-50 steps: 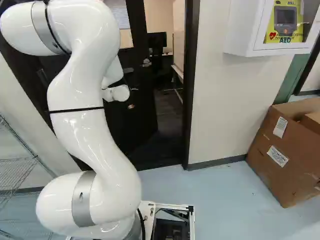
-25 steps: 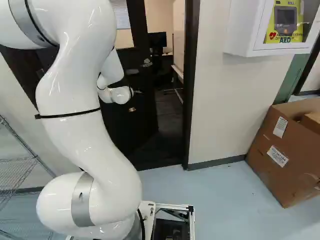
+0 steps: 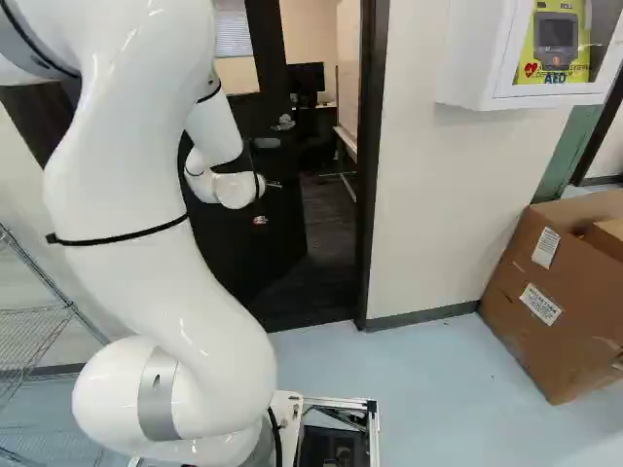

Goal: Open the door and move inside

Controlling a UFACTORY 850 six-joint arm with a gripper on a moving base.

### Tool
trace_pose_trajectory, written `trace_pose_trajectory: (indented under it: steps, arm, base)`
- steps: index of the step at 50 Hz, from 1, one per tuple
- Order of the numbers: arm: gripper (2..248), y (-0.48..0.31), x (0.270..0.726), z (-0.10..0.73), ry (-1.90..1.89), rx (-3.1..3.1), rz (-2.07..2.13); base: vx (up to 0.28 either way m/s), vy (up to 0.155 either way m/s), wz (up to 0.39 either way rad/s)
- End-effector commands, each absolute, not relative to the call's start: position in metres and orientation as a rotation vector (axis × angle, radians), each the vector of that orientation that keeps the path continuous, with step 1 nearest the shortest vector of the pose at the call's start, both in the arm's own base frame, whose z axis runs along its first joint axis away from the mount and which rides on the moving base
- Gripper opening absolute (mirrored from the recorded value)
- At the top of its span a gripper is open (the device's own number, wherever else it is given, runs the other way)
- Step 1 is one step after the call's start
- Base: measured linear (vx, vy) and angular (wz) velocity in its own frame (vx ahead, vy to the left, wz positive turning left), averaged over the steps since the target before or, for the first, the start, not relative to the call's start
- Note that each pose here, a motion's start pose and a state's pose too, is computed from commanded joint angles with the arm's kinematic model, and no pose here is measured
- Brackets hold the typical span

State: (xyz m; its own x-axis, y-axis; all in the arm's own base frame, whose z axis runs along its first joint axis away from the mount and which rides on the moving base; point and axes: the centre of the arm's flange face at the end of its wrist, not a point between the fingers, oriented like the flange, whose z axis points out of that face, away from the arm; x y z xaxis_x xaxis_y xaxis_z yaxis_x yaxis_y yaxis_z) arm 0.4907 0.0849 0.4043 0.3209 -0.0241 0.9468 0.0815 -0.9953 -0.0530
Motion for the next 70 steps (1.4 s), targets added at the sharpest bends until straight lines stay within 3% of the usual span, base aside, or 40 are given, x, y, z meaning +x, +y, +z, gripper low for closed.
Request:
trace_pose_trajectory:
  steps: [70]
  arm:
    - [247,0.0,0.38,0.406,0.161,-2.568,-1.816]
  base:
    - [0.0,0.0,0.0]
